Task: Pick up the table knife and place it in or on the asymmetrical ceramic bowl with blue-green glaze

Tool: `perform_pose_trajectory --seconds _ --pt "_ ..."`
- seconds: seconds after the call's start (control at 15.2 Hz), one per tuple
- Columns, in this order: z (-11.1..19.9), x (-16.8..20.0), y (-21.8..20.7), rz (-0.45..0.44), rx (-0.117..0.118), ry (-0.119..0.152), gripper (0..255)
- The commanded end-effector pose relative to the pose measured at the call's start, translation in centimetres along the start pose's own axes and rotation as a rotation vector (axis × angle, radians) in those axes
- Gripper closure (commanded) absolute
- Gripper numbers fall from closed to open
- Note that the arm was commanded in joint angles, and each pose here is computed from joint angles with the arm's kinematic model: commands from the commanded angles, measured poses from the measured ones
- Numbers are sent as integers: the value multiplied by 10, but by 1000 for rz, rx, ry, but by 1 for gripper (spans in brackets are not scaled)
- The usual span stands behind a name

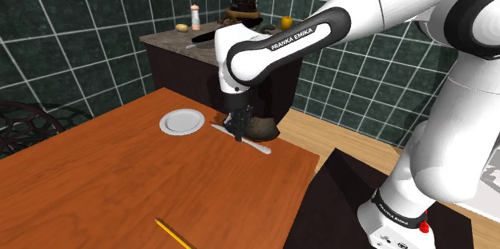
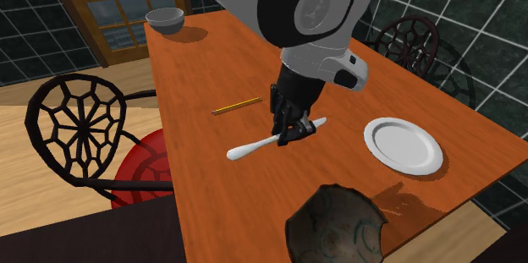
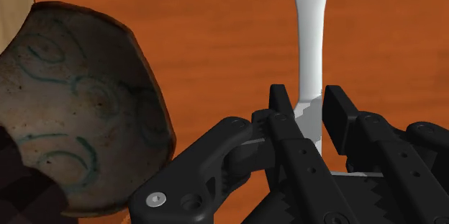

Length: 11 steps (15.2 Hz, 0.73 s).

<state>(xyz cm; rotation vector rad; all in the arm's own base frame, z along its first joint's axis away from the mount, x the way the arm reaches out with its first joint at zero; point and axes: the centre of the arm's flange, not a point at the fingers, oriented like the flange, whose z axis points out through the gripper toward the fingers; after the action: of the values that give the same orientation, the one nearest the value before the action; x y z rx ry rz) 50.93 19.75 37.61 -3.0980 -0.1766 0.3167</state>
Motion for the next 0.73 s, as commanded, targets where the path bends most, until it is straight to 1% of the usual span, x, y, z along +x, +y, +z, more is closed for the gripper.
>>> perform_pose_trajectory --seconds 0.0,0.66 --pt "-3 5 26 -2 0 0 255" --pt "-16 23 156 -2 0 0 255"
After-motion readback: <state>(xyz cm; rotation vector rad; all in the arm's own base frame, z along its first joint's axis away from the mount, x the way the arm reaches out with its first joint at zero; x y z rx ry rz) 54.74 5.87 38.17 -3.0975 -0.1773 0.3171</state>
